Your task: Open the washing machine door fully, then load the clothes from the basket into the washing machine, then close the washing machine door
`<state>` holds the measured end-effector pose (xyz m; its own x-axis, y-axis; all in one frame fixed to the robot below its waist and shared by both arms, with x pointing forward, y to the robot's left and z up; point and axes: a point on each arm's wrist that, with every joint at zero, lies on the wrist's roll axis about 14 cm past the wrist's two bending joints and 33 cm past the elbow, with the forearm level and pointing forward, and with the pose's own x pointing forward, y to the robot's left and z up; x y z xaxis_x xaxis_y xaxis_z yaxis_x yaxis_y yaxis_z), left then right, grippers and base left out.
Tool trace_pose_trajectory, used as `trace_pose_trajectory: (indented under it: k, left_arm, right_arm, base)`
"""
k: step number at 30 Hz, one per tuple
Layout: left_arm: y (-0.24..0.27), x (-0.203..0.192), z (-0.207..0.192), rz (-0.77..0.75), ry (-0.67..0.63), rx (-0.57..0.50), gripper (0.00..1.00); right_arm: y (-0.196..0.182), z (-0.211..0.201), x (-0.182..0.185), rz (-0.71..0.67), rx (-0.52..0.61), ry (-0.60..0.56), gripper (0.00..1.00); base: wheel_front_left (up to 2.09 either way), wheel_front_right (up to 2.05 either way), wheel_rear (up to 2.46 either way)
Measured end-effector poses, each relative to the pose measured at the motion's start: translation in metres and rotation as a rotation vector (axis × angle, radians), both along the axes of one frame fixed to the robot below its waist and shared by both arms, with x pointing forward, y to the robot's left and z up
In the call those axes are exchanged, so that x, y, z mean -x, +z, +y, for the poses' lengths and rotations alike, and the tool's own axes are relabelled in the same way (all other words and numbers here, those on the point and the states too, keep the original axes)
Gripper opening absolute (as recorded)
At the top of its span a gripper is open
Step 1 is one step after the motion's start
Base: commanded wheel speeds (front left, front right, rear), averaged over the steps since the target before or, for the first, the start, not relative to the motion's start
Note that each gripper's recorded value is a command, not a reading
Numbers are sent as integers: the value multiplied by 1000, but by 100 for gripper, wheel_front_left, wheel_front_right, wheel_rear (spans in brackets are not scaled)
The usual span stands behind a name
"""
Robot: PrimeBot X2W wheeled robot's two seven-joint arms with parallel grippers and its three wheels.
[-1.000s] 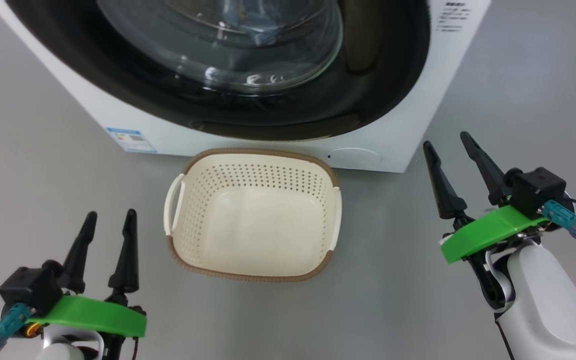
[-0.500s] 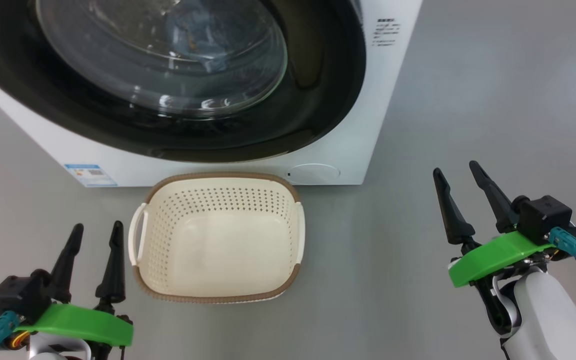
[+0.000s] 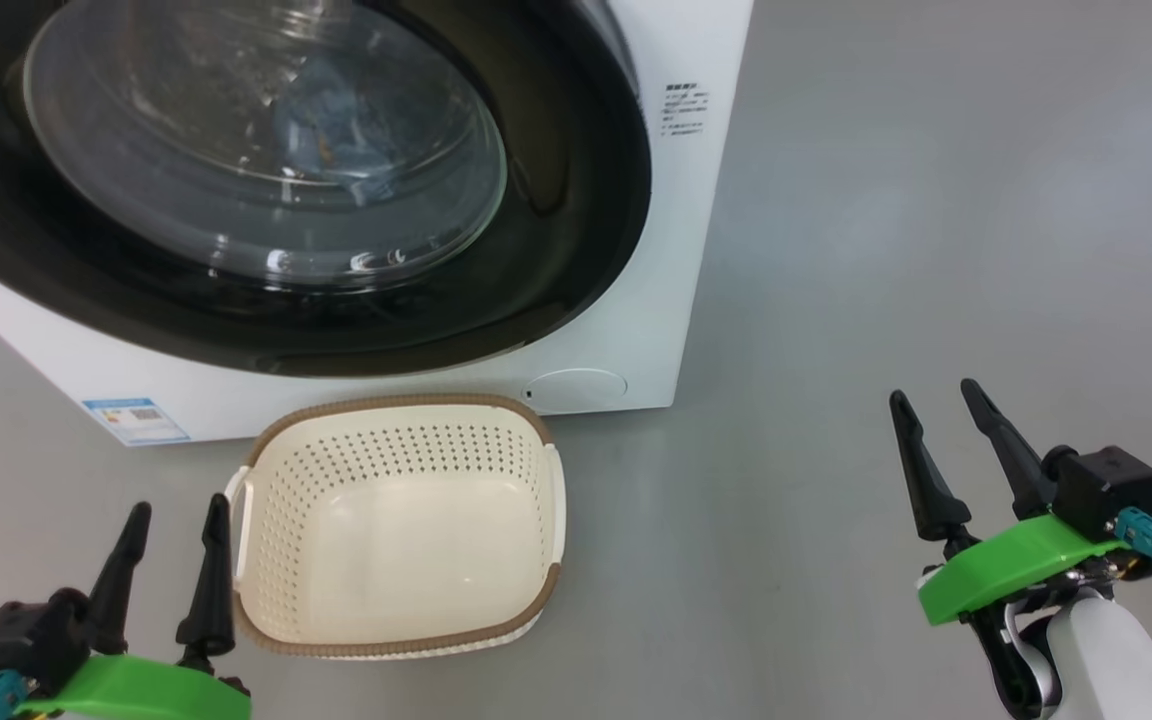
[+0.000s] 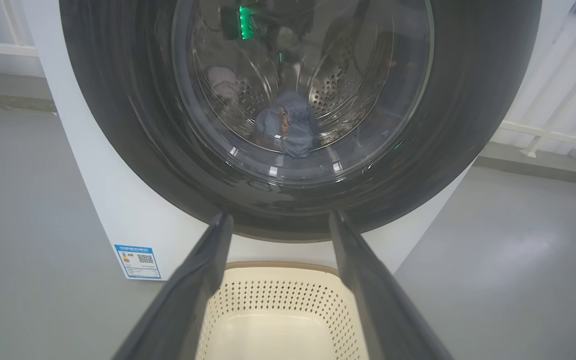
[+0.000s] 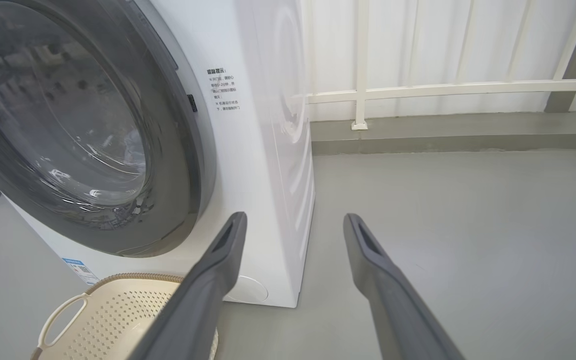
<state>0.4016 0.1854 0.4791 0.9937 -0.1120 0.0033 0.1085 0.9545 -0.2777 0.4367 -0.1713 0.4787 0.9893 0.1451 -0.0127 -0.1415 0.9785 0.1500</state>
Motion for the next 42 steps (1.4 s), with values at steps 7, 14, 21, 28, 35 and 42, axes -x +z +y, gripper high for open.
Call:
trace_pose_trajectory:
  k: [7, 14, 21, 28, 35, 42]
  left_arm:
    - [1, 7, -2, -1, -7, -1, 100]
    - [3, 12, 0, -5, -8, -15, 100]
    - [-1, 16, 3, 9, -2, -26, 100]
    - [-1, 16, 5, 7, 3, -33, 100]
    - [-1, 16, 6, 7, 4, -35, 100]
    - [-2, 16, 7, 9, 8, -35, 100]
  right_arm:
    - [2, -16, 17, -1, 5, -41, 100]
    - [2, -29, 30, 1, 9, -76, 100]
    - [0, -38, 36, 8, 7, -102, 100]
    - [0, -38, 36, 6, 5, -106, 100]
    - [1, -38, 35, 2, 2, -106, 100]
    - [1, -38, 35, 4, 2, -106, 100]
  base:
    - [0, 0, 0]
    - [0, 0, 0]
    - [0, 0, 0]
    - [0, 0, 0]
    - [0, 0, 0]
    - [0, 0, 0]
